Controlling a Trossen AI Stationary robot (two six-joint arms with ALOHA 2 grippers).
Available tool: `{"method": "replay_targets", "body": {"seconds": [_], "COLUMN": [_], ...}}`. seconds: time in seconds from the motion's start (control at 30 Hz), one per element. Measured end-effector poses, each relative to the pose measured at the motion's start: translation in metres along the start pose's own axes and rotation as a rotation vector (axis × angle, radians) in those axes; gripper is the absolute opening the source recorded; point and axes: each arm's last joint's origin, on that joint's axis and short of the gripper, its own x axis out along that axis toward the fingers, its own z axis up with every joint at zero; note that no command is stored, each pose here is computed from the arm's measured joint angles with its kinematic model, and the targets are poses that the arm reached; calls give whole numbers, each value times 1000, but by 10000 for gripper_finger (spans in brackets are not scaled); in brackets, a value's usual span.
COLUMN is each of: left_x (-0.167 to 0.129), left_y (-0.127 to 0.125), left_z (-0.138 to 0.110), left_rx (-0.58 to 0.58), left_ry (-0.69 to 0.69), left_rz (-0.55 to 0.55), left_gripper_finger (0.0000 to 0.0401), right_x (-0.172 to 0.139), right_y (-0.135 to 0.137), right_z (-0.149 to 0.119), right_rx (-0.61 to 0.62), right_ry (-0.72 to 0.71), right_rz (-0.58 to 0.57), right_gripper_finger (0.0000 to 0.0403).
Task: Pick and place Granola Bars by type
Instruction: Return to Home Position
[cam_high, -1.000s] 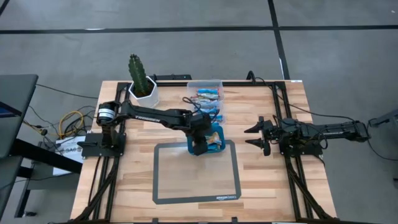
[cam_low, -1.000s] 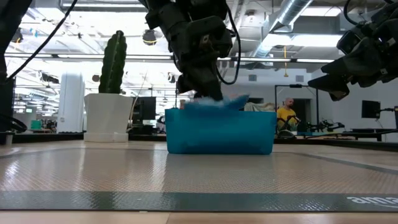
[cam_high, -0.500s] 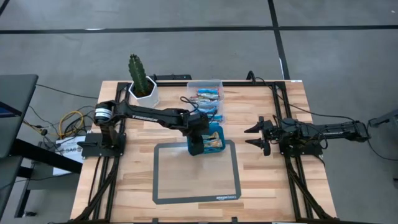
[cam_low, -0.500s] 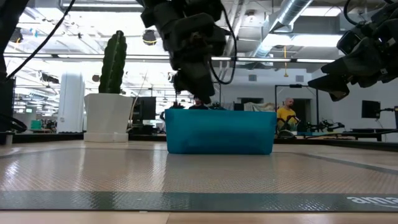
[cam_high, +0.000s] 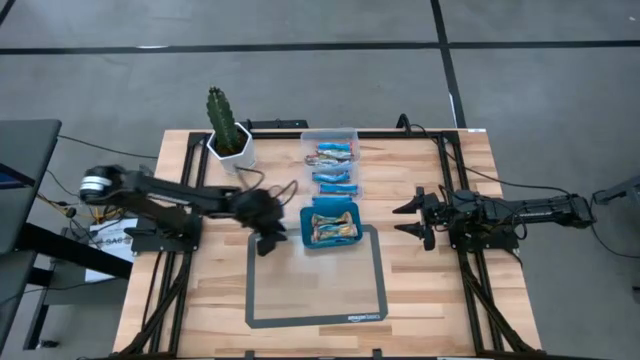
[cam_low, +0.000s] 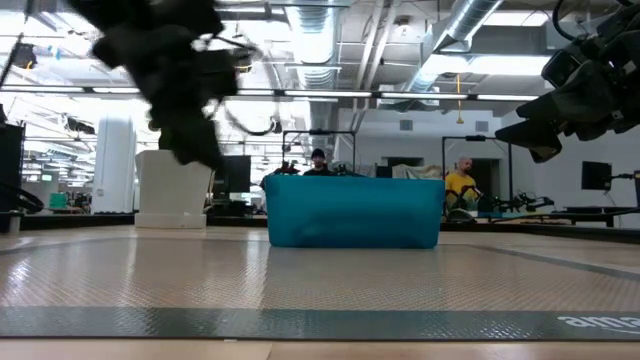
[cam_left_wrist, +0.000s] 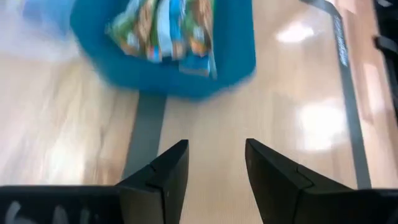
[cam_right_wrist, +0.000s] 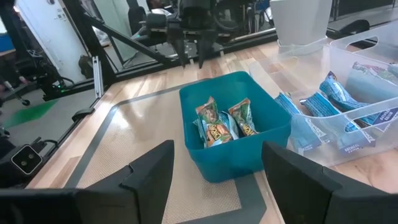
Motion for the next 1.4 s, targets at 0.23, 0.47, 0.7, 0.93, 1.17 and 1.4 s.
{"method": "replay_targets", "body": {"seconds": [0.23, 0.47, 0.7, 0.93, 1.17, 1.4], "left_x": [-36, -60, -75, -87, -100, -110], "left_y": [9, 14, 18, 20, 20, 23], "left_z": [-56, -86, -103, -113, -113, -114], "left_rx": [56, 136, 168, 195, 197, 202], "left_ry": [-66, -160, -256, -372, -546, -692], "left_rz": [-77, -98, -96, -82, -38, 78], "left_gripper_finger": [150, 150, 150, 150, 150, 150], "right_x": [0, 0, 0, 0, 0, 0], "right_y": [0, 0, 0, 0, 0, 0], "right_z": [0, 0, 0, 0, 0, 0], "right_rx": [0, 0, 0, 0, 0, 0], "right_ry": [0, 0, 0, 0, 0, 0], "right_rz": [0, 0, 0, 0, 0, 0], "right_gripper_finger": [235, 235, 235, 235, 235, 235]}}
